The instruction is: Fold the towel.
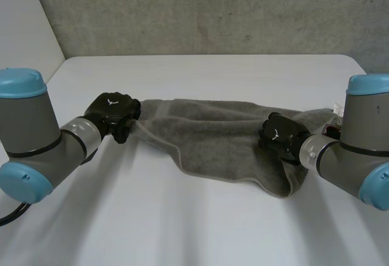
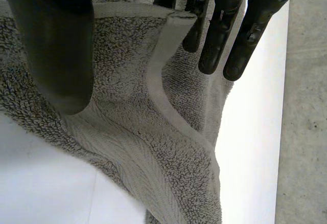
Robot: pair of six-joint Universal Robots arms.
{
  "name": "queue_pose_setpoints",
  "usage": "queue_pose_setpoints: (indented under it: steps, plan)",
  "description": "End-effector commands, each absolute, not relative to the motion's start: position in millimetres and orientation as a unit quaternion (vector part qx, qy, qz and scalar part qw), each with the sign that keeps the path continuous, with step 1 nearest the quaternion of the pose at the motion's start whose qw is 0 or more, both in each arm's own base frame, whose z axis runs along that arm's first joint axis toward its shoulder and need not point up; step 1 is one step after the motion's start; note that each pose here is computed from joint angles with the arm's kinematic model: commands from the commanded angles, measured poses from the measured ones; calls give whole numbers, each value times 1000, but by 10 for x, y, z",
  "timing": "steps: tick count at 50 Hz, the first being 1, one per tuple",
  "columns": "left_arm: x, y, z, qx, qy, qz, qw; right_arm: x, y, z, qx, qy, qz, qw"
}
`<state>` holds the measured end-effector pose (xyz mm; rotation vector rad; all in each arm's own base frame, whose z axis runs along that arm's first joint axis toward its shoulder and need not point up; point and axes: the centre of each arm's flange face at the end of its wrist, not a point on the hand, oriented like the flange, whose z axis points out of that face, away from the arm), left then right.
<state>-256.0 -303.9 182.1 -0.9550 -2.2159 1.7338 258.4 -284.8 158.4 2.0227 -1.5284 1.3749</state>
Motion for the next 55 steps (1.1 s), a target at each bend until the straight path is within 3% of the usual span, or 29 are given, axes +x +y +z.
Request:
queue_pose_setpoints:
  steps: [1, 19, 22, 24, 27, 29, 32, 37, 43, 48, 55]
  plan:
    - [-2561, -3038, 1821, -320, -743, 581, 85, 2577, -2804, 1509, 702, -526, 465, 121]
    - [-2561, -3041, 1831, -320, -742, 583, 85, 2594, -2818, 1531, 694, -532, 472, 116]
    - [-2555, -3046, 1845, -318, -742, 584, 84, 2606, -2864, 1694, 663, -548, 498, 109]
    - [-2542, -3060, 1887, -315, -740, 589, 83, 2607, -2951, 2135, 584, -580, 563, 80]
    - [-2523, -3077, 1902, -312, -739, 591, 81, 2549, -3015, 2342, 536, -599, 592, 61]
    - [-2514, -3092, 1939, -309, -737, 595, 80, 2340, -3161, 2690, 447, -629, 635, 31]
    - [-2482, -3113, 2056, -297, -732, 608, 79, 2135, -3238, 2978, 385, -639, 666, 25]
    - [-2338, -3172, 2344, -249, -724, 637, 90, 1879, -3229, 3295, 339, -636, 691, 50]
    - [-2246, -3190, 2677, -202, -706, 669, 112, 1758, -3152, 3453, 325, -645, 689, 61]
    - [-2085, -3096, 3209, -148, -671, 714, 138, 1685, -2921, 3823, 317, -644, 692, 69]
    - [-2074, -2970, 3444, -142, -669, 715, 146, 1645, -2828, 3898, 325, -675, 660, 59]
